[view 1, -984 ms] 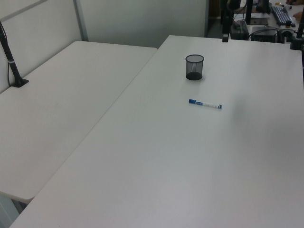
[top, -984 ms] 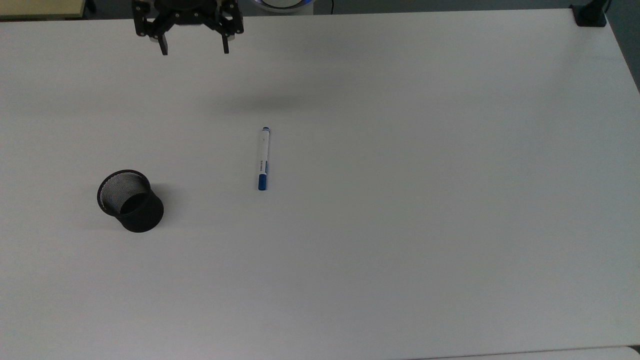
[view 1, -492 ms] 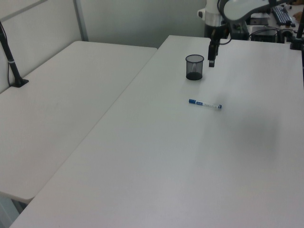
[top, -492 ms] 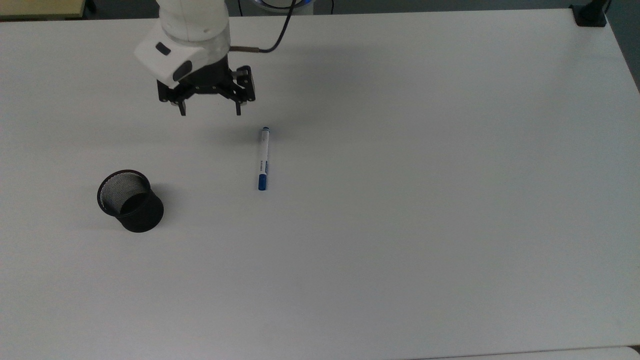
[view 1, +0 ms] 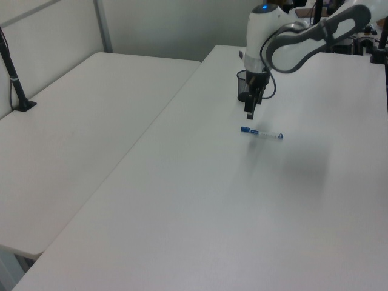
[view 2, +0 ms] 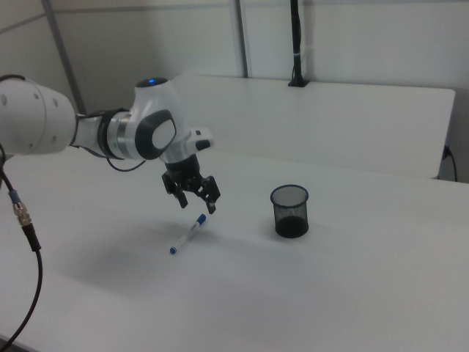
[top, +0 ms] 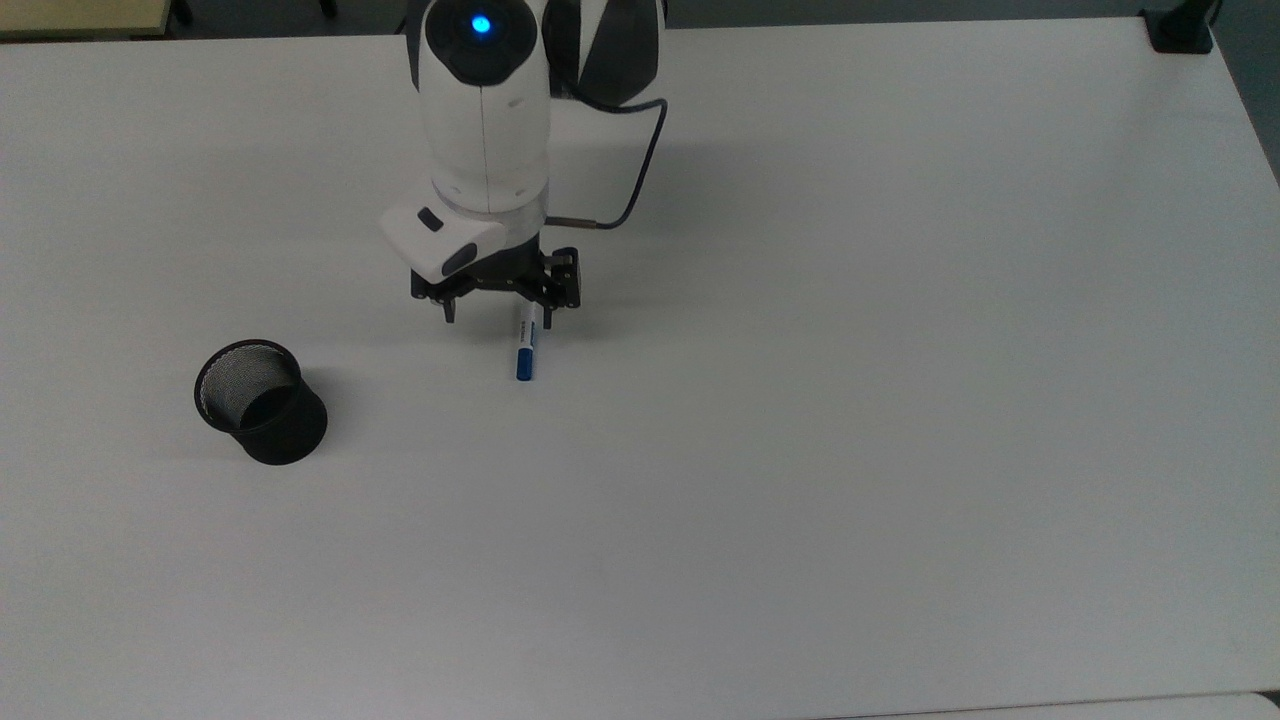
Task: Insert the marker
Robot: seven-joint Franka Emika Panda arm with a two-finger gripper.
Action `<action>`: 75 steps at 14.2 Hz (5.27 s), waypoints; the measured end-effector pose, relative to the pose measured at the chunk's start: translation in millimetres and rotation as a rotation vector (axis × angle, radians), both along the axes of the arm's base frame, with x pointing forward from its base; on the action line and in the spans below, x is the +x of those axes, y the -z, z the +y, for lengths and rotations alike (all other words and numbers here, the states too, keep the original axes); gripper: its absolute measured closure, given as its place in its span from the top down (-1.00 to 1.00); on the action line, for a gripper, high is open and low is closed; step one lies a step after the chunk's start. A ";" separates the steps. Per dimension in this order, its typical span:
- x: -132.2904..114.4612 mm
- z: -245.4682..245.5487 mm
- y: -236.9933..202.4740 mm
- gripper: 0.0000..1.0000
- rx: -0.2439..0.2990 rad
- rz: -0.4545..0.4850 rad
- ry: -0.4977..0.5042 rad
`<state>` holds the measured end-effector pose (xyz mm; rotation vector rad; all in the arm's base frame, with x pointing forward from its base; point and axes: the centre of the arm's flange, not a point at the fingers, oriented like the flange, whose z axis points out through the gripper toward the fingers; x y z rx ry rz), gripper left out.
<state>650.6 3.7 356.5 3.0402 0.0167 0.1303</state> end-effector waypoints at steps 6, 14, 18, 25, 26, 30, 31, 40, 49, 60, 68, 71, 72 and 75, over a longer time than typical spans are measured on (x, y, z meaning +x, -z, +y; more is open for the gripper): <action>9.1 9.4 39.0 0.05 0.008 -0.020 0.020; 15.1 10.4 35.4 -0.67 0.010 -0.044 0.032; 16.5 -35.8 -58.5 -0.67 0.013 -0.197 0.105; 8.7 -142.8 -147.0 -0.67 -0.017 -0.604 0.214; 10.5 -153.4 -142.4 -0.67 -0.023 -0.644 0.221; 21.1 -180.7 -118.1 -0.67 -0.034 -0.752 0.240; 24.6 -186.9 -113.6 -0.67 -0.034 -0.766 0.248; 42.3 -204.1 -71.6 -0.67 -0.043 -0.863 0.246; 27.8 -192.4 -32.3 -0.66 -0.095 -0.828 0.109; 18.7 -174.8 -120.3 1.00 -0.046 -0.725 0.189; -61.5 -80.8 -243.1 1.00 0.047 -0.293 0.267; -82.8 -59.1 -252.3 1.00 0.071 -0.156 0.268; -89.9 -56.2 -254.5 1.00 0.090 -0.113 0.274; -105.9 -55.7 -257.9 1.00 0.115 -0.029 0.281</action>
